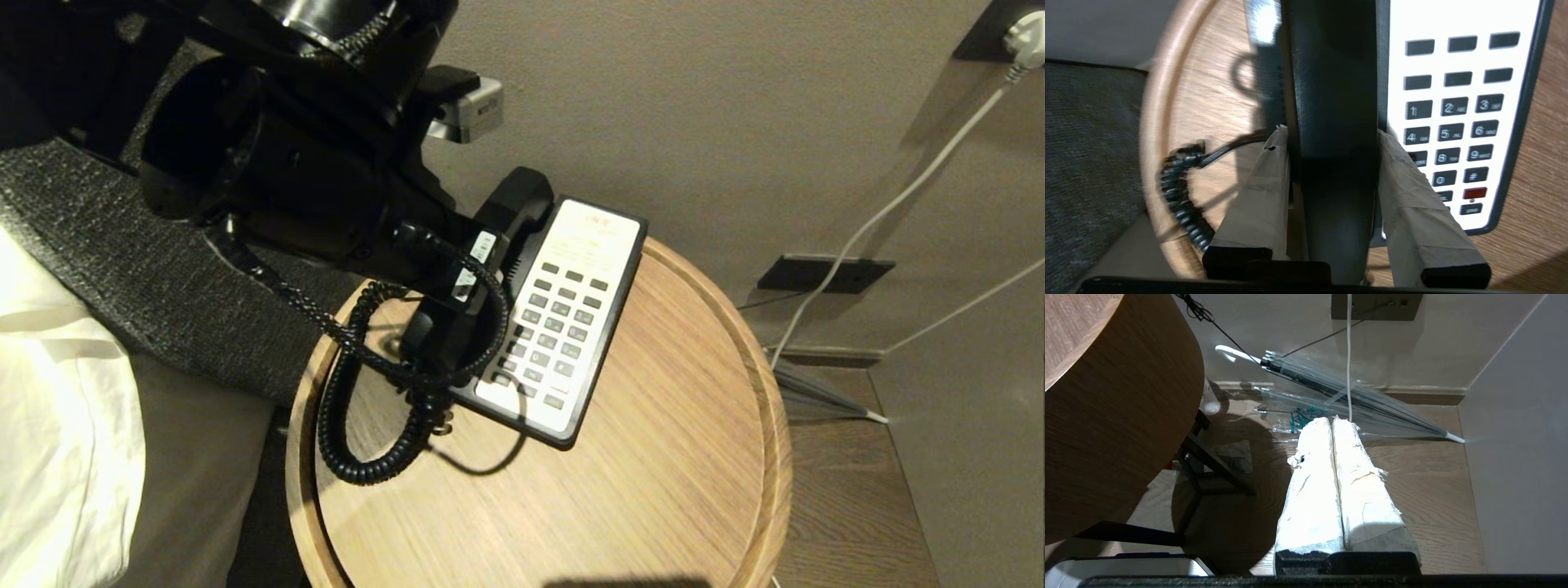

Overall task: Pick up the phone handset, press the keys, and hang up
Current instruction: Pick up the desk phone handset, then dial the number

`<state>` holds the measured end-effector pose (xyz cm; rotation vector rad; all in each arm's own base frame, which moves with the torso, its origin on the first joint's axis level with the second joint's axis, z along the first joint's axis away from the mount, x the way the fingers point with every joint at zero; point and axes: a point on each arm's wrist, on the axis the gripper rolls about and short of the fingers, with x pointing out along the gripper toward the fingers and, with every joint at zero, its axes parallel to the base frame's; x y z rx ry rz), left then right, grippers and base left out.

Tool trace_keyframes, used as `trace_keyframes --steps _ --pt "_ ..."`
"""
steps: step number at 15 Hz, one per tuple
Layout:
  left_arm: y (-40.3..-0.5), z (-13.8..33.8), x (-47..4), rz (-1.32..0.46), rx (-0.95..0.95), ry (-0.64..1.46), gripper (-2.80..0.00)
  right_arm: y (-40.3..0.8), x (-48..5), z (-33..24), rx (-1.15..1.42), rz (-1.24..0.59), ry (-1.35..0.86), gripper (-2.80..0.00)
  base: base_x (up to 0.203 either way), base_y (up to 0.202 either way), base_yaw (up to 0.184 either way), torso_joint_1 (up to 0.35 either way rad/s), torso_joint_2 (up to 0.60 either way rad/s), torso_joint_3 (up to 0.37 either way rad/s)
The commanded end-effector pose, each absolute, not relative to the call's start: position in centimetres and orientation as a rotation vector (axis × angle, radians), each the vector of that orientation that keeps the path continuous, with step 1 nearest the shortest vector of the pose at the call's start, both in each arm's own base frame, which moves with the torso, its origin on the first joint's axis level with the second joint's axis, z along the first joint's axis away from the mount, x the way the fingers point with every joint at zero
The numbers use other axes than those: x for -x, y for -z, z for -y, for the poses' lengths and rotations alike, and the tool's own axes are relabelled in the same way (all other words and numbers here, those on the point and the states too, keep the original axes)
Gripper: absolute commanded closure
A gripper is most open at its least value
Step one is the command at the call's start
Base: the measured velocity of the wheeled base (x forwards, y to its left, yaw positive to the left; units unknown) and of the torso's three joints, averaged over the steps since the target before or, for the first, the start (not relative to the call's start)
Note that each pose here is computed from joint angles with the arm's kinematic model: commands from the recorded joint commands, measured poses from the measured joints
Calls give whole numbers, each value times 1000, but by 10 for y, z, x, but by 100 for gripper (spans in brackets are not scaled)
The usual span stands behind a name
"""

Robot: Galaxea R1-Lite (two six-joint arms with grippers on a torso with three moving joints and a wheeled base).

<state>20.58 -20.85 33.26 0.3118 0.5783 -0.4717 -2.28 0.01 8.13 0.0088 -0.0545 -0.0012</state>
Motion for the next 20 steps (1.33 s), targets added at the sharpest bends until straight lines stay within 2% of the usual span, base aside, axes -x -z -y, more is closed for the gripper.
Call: trace_keyframes --steps 1,7,11,14,16,20 --pt "-347 196 -195 -535 -277 469 0 -75 21 0 -9 32 1 0 0 0 0 0 0 0" --pt "-390 156 -158 -373 -63 421 0 -75 21 0 -9 32 0 0 0 0 0 0 0 0" --pt "-431 94 -100 -197 194 417 0 -75 21 0 -9 32 1 0 0 0 0 0 0 0" --pt "-446 41 -50 -62 392 439 0 -75 21 0 -9 32 0 0 0 0 0 0 0 0" --pt "-449 10 -20 48 479 482 0 -75 21 0 -9 32 1 0 0 0 0 0 0 0" --pt "-437 -30 21 169 522 626 0 -75 21 0 -9 32 1 0 0 0 0 0 0 0"
